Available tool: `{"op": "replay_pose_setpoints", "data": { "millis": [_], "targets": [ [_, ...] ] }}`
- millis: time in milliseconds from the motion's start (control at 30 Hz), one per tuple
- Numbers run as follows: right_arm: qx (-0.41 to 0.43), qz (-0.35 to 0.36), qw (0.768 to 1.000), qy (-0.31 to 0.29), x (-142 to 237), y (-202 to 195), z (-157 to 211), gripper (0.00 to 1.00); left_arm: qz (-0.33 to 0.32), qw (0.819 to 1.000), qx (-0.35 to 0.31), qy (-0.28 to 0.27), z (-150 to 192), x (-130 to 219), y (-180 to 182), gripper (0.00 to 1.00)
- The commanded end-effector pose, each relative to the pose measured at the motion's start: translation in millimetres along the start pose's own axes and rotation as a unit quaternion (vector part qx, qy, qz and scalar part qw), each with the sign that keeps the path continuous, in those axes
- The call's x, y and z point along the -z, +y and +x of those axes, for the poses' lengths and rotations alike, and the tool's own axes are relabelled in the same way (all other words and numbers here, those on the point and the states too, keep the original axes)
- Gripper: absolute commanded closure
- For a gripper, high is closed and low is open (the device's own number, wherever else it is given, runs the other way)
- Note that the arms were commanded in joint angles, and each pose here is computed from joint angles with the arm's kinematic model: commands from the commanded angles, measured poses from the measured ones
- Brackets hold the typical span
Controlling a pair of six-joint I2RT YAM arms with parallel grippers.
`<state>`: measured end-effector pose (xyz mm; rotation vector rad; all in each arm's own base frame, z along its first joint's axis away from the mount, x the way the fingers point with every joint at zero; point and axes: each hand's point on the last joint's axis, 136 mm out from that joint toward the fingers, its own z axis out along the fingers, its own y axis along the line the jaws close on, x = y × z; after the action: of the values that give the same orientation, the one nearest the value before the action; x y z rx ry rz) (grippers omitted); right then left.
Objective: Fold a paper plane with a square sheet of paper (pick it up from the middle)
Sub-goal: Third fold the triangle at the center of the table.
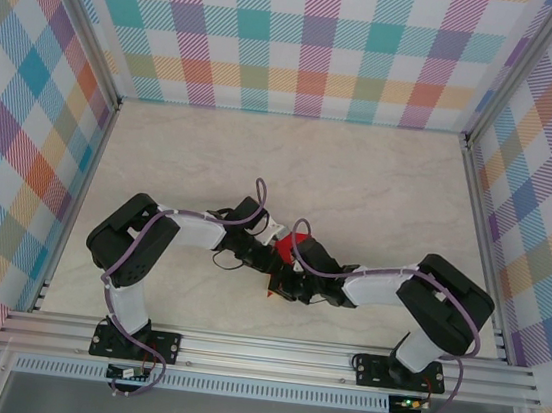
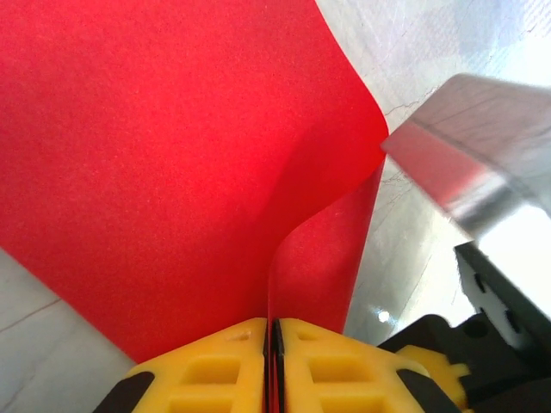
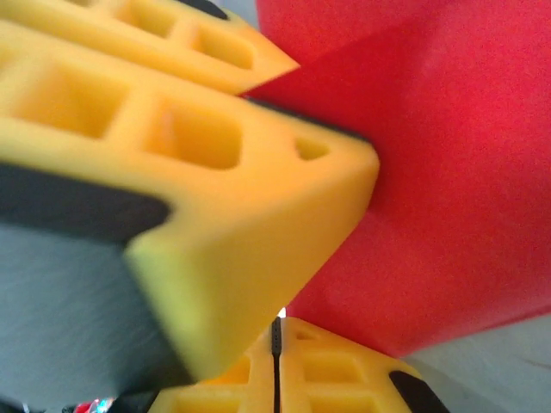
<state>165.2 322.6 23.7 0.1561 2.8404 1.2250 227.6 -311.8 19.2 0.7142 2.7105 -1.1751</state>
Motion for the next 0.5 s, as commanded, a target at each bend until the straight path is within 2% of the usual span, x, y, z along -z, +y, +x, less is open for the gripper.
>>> {"op": "replay_pose_setpoints", "data": {
  "millis": [0,467],
  "targets": [
    [0.019,-0.022,1.000,-0.010,8.8,11.8,0.0,0.93,-0.031,0.998,0.027,0.040,28.8,-9.2,24.6,0.88],
    [0.002,0.019,0.999,0.028,-15.2,-17.8,14.5,0.94,-0.031,0.998,0.025,0.039,27.6,-8.8,23.8,0.88]
  ]
}}
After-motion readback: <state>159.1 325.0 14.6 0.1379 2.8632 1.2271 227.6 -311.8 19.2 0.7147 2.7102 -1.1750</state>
